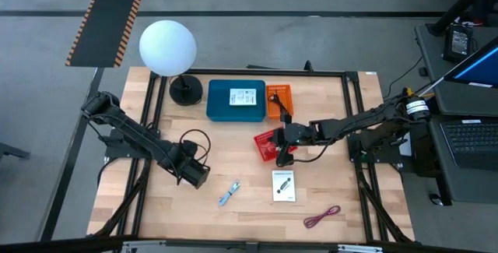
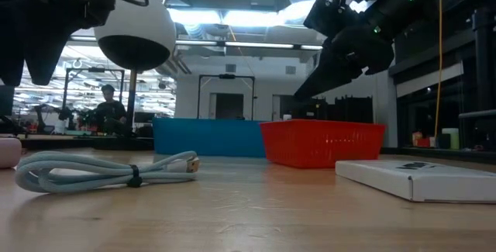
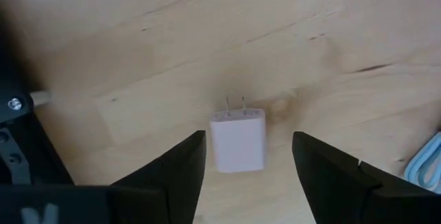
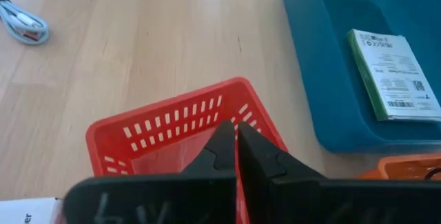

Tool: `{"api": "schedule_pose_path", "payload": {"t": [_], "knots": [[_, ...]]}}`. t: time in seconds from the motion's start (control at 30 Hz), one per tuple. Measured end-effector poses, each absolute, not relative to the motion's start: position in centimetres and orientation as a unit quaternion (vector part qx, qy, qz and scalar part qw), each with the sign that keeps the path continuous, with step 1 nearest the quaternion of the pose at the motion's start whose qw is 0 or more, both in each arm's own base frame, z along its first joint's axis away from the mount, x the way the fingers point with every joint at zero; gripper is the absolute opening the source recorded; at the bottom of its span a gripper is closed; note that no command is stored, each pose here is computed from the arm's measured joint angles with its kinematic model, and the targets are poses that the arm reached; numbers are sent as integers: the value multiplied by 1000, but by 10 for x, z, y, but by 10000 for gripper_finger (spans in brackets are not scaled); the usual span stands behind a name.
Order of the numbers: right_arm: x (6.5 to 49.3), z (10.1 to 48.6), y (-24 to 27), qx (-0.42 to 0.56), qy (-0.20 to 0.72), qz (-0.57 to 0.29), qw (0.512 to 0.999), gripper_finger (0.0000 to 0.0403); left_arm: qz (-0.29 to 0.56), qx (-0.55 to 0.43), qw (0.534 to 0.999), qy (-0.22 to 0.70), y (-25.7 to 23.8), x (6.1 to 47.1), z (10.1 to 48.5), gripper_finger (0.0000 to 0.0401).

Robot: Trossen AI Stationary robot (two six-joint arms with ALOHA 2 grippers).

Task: Pick and place items into bin
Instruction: Put the pink charger adapter into the red bin

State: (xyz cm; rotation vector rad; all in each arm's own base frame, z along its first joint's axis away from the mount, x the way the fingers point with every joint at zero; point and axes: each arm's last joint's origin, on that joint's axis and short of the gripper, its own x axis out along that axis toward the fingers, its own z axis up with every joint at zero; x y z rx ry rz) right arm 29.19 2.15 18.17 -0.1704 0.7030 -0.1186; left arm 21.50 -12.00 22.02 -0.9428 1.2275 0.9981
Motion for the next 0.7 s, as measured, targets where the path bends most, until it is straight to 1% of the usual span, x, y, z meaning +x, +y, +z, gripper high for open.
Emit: {"api": "schedule_pose_path", "payload": {"t": [0.07,0.23,0.47,0.7], "knots": [[292,182,22,-83,342,-58,934,0,430,-411,601,533,-120,215,220,212],[292,182,21,-83,339,-58,935,0,427,-454,565,541,-124,217,220,212],[292,182,21,-84,340,-58,935,0,402,-473,583,523,-130,222,221,214],[292,182,21,-84,342,-58,934,0,415,-443,584,539,-137,223,207,230]]}}
